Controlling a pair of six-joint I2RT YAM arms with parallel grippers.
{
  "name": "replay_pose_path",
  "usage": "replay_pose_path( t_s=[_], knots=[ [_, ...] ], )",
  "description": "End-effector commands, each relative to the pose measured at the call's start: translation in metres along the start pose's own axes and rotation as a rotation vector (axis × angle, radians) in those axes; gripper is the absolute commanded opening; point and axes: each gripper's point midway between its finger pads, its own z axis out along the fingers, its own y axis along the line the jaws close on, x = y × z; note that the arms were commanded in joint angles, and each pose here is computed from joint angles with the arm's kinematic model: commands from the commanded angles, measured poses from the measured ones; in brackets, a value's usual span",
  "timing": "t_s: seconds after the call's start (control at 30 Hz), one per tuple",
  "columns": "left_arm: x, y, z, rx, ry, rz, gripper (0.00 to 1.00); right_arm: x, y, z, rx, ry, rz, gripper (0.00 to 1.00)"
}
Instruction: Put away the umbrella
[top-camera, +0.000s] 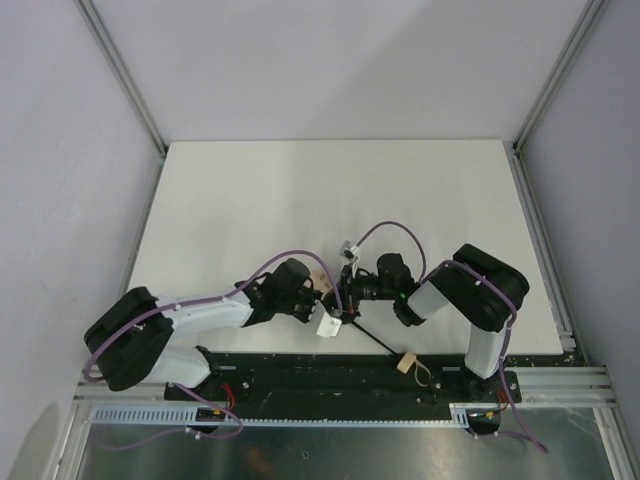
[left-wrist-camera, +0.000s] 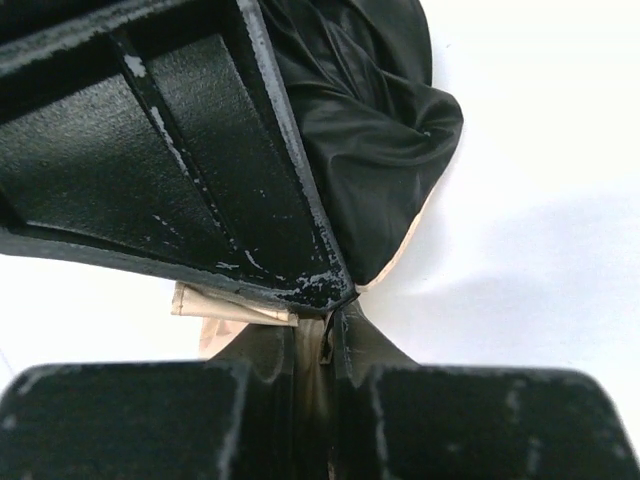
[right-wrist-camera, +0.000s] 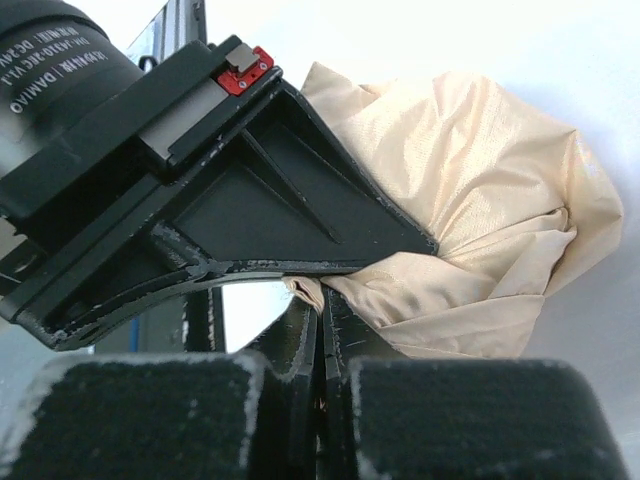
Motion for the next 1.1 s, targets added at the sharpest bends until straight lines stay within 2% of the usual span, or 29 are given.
replay_pose_path(
  t_s=[0.0,0.2,0.4,0.77,0.8,1.0,1.07],
  knots=[
    [-0.035,-0.036,-0.014,0.184,-0.115,-0.092,0.0,0.032,-0.004,-0.012,0.056,0.13,0.144,0.0],
    [-0.05,-0.052,-0.023,0.255,-0.145,-0.178,0.0,0.018,0.004,-0.016,0.039,0.137,0.14,0.0],
    [-0.049,-0.056,-0.02,0.264,-0.148,-0.202,0.0,0.008,0.0,-0.026,0.08,0.131,0.12,0.0],
    [-0.044,-0.039,-0.017,0.195,-0.121,-0.247,0.01,0.076,-0.018,-0.004,0.16,0.246,0.187,0.0],
    [-0.044,-0.034,-0.019,0.176,-0.122,-0.26,0.05,0.082,-0.022,-0.005,0.175,0.254,0.197,0.0],
    [-0.047,-0.005,-0.043,0.04,-0.132,-0.395,0.66,0.096,-0.035,-0.01,0.222,0.278,0.207,0.0],
    [-0.052,-0.001,-0.054,0.001,-0.155,-0.44,0.76,0.098,-0.037,-0.01,0.229,0.279,0.207,0.0]
  ],
)
